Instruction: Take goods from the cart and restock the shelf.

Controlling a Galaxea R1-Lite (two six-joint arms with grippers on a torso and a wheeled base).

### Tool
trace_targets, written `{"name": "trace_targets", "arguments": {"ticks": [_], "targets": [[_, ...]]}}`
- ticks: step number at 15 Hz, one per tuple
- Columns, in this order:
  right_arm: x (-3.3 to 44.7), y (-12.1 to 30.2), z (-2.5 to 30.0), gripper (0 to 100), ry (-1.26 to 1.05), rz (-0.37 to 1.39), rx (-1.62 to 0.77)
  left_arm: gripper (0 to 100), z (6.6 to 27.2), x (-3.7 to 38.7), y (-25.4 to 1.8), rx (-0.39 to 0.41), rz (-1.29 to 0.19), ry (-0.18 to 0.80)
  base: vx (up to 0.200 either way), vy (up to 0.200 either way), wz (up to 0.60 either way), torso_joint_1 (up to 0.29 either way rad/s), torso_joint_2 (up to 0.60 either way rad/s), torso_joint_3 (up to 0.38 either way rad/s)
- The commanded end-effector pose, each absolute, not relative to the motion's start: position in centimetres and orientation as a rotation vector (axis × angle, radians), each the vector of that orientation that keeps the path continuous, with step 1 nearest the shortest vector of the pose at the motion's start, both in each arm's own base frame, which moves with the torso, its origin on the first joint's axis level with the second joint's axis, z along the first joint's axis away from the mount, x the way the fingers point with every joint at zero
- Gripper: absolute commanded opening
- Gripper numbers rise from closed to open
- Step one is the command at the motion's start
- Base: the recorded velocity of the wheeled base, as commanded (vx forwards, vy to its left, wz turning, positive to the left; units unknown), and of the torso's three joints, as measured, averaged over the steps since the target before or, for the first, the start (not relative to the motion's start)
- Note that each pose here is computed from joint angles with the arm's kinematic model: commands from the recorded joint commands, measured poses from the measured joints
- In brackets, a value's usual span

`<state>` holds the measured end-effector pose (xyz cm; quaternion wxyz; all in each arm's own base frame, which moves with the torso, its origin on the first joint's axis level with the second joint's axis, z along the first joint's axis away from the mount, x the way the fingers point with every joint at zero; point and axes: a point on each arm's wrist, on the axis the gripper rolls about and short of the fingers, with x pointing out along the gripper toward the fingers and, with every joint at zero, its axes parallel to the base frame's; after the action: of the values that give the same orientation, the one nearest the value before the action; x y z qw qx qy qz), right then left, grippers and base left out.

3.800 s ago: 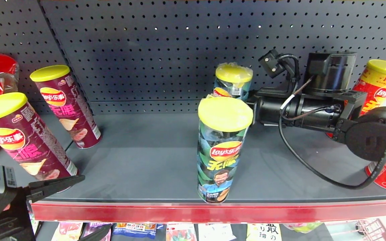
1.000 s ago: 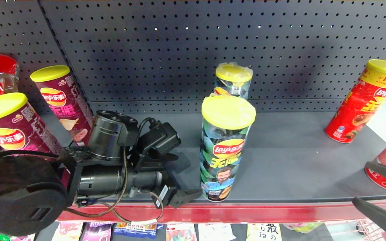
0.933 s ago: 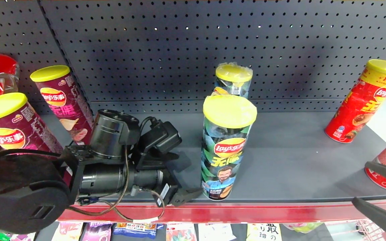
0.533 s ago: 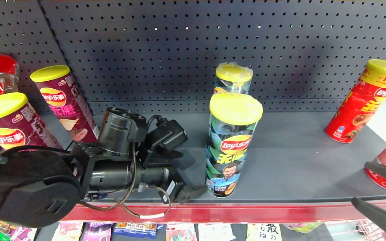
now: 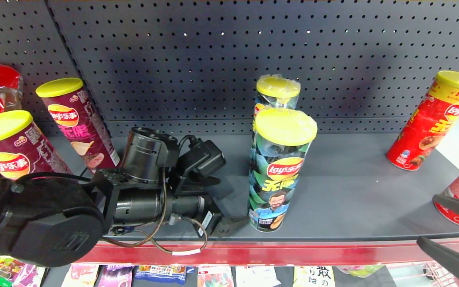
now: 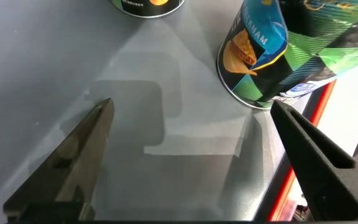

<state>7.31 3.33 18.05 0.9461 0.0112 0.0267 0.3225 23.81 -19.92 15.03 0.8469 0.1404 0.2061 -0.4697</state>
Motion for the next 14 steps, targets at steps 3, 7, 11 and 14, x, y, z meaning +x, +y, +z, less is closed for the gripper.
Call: {"name": "trace_targets", "arguments": {"ticks": [3,7,11,14], "targets": [[7.3,3.3,18.1,100,0.053,0.657,0.023,100,15.0,23.9,-20.0,0.296,-0.989,0.433,0.000,0.000,0.00,0.000,0.00,0.000],[7.3,3.4,18.1,100,0.053,0.659,0.023,100,15.2,23.6,-19.7,0.297,-0.984,0.430,0.000,0.000,0.00,0.000,0.00,0.000],[7.4,3.4,18.2,100,0.054,0.659,0.022,100,17.5,20.9,-17.5,0.282,-0.966,0.360,0.000,0.000,0.00,0.000,0.00,0.000],[7.3,3.3,17.1,100,0.092,0.641,0.021,100,18.3,17.9,-14.9,0.271,-0.935,0.329,0.000,0.000,0.00,0.000,0.00,0.000]]}}
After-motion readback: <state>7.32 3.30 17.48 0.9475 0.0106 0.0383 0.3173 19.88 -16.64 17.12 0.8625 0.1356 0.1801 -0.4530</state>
